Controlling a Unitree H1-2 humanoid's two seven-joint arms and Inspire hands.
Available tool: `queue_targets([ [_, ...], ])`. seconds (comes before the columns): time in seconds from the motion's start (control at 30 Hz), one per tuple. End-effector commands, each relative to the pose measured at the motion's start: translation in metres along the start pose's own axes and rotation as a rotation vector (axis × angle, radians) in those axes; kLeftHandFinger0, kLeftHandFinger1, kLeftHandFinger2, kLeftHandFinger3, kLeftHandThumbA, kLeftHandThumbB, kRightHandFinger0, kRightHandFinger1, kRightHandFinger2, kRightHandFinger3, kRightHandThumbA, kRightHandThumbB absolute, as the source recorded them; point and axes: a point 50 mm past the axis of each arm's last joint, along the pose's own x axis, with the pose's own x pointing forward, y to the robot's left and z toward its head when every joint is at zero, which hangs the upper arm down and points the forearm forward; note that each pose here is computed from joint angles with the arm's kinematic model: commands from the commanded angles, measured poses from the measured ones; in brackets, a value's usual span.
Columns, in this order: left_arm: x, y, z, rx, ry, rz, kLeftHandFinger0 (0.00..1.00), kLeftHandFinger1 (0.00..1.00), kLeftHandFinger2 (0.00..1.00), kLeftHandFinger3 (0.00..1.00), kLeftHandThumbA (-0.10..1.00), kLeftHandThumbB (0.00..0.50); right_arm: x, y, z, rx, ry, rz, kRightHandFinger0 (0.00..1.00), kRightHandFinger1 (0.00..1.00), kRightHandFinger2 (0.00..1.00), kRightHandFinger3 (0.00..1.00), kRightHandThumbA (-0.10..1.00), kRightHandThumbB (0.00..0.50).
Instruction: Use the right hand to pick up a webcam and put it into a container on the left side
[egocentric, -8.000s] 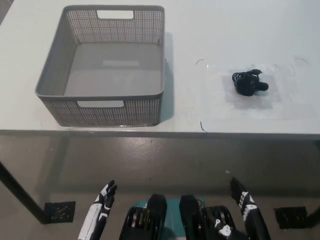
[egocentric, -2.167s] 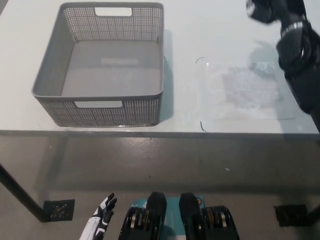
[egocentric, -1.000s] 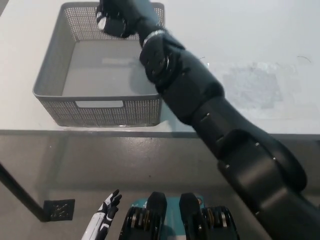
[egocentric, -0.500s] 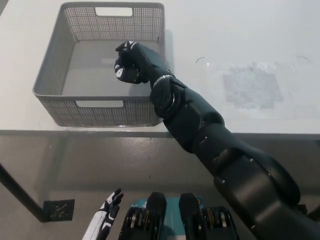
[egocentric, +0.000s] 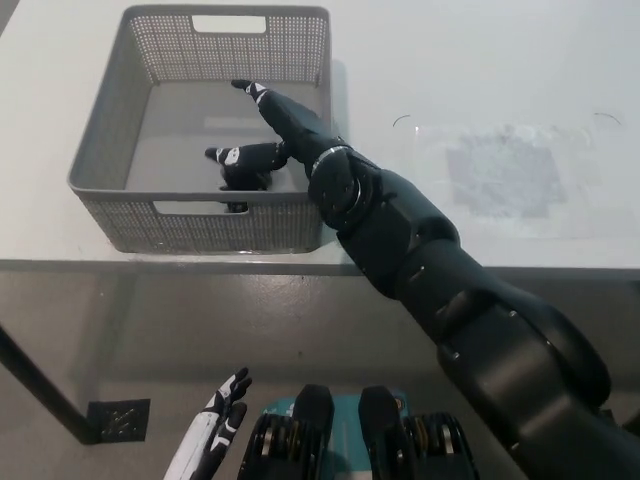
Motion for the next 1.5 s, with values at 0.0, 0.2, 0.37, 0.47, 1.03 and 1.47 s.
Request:
queue_targets([
  [0.0,0.006,0.010,0.008,0.031,-0.064,0.016,1.00,1.00,1.00,1.00,1.00,0.500,0.006,-0.037,0.022,0.015,-0.085,-0.030,1.00,1.00,1.00,1.00,1.00,0.402],
  [0.2,0.005,0.009,0.008,0.016,-0.063,0.008,1.00,1.00,1.00,1.00,1.00,0.500,0.006,-0.069,0.040,0.117,-0.199,-0.105,1.00,1.00,1.00,1.00,1.00,0.434],
  [0.37,0.007,0.010,0.009,0.031,-0.069,0.000,1.00,1.00,1.00,1.00,1.00,0.495,-0.002,-0.125,0.081,0.217,-0.375,-0.201,1.00,1.00,1.00,1.00,1.00,0.418],
  [0.47,0.009,0.010,0.009,0.013,-0.065,0.006,1.00,1.00,1.00,1.00,1.00,0.500,-0.014,-0.159,0.107,0.256,-0.467,-0.265,1.00,1.00,1.00,1.00,1.00,0.419],
  [1.03,0.012,0.012,0.015,0.014,-0.093,-0.006,1.00,1.00,1.00,1.00,1.00,0.496,-0.160,-0.212,0.071,0.367,-0.764,-0.467,1.00,1.00,1.00,1.00,1.00,0.368],
  [1.47,0.012,0.023,0.022,-0.015,-0.116,0.051,1.00,1.00,1.00,1.00,1.00,0.482,-0.280,-0.099,-0.066,0.494,-0.597,-0.428,1.00,1.00,1.00,1.00,1.00,0.309],
])
